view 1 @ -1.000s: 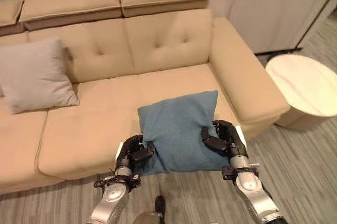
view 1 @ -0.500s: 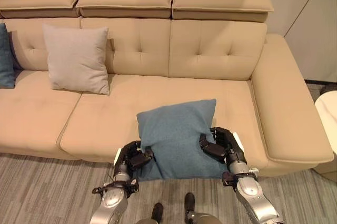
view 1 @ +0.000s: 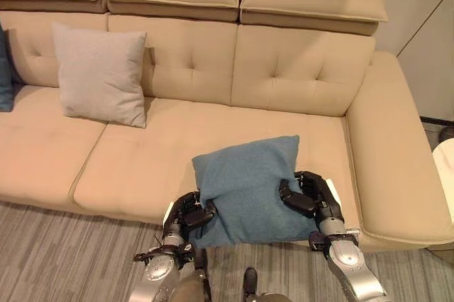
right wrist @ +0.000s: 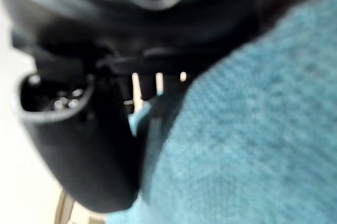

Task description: Pick up all the scattered cushions and arrange them neatly on the sofa.

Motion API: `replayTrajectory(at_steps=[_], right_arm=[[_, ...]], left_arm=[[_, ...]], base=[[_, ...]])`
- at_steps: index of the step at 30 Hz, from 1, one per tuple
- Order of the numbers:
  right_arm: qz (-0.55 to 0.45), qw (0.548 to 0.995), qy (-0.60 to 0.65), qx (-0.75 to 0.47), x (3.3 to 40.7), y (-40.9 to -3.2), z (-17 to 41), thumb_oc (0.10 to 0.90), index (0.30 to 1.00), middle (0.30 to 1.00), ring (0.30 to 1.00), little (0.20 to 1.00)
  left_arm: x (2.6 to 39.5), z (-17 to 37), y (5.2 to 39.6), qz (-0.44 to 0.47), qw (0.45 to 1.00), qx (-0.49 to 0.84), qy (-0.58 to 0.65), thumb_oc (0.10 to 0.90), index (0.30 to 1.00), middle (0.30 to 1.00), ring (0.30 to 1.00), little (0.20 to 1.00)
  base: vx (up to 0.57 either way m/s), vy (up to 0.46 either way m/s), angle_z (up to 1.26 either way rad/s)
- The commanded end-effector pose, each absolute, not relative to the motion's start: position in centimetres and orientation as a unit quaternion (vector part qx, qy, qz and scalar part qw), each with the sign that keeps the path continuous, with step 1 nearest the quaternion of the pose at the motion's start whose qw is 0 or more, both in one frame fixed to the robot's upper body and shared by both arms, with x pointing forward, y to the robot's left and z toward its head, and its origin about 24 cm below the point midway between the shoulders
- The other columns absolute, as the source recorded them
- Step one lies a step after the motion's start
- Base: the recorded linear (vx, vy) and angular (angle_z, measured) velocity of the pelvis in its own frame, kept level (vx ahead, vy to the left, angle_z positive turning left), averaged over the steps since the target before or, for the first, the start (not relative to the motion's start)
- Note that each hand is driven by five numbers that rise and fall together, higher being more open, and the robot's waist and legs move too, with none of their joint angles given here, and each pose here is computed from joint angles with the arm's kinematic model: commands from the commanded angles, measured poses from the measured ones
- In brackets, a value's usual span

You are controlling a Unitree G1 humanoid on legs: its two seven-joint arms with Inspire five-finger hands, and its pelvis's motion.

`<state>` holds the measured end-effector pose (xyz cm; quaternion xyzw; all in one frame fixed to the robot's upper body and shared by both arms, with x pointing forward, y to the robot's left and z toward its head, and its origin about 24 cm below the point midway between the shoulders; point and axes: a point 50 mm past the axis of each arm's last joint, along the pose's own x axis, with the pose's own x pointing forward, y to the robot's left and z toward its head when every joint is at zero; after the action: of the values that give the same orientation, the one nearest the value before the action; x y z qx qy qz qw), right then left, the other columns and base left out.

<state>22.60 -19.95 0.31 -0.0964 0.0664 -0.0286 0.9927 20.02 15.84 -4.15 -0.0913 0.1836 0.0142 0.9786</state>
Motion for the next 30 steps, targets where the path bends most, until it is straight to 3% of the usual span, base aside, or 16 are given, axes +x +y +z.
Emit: replayTrajectory(at_steps=[1,8,19,30], right_arm=[[-0.003,0.991,-0.129,-0.035,24.9,-17.5,7.2,0.400,0.300,0.300,0.300,0.300],[0.034,0.987,-0.154,-0.020,25.8,-15.7,8.4,0.400,0.300,0.300,0.300,0.300],[0.000,0.986,-0.160,-0.046,25.2,-18.2,8.8,0.400,0.300,0.300,0.300,0.300],[-0.022,0.987,-0.150,-0.060,25.1,-18.9,8.4,0.400,0.300,0.300,0.300,0.300]], left_arm=[[23.7,3.3,15.0,-0.041,0.993,-0.107,-0.020,0.400,0.300,0.300,0.300,0.300],[24.4,4.6,15.5,-0.041,0.993,-0.094,-0.052,0.400,0.300,0.300,0.300,0.300],[25.3,5.4,14.1,-0.060,0.990,-0.111,-0.069,0.400,0.300,0.300,0.300,0.300],[26.0,7.1,13.3,-0.067,0.987,-0.100,-0.105,0.400,0.300,0.300,0.300,0.300]], base=[[0.27,0.210,-0.34],[0.18,0.020,-0.06],[0.06,-0.165,0.19],[0.07,0.016,-0.09]])
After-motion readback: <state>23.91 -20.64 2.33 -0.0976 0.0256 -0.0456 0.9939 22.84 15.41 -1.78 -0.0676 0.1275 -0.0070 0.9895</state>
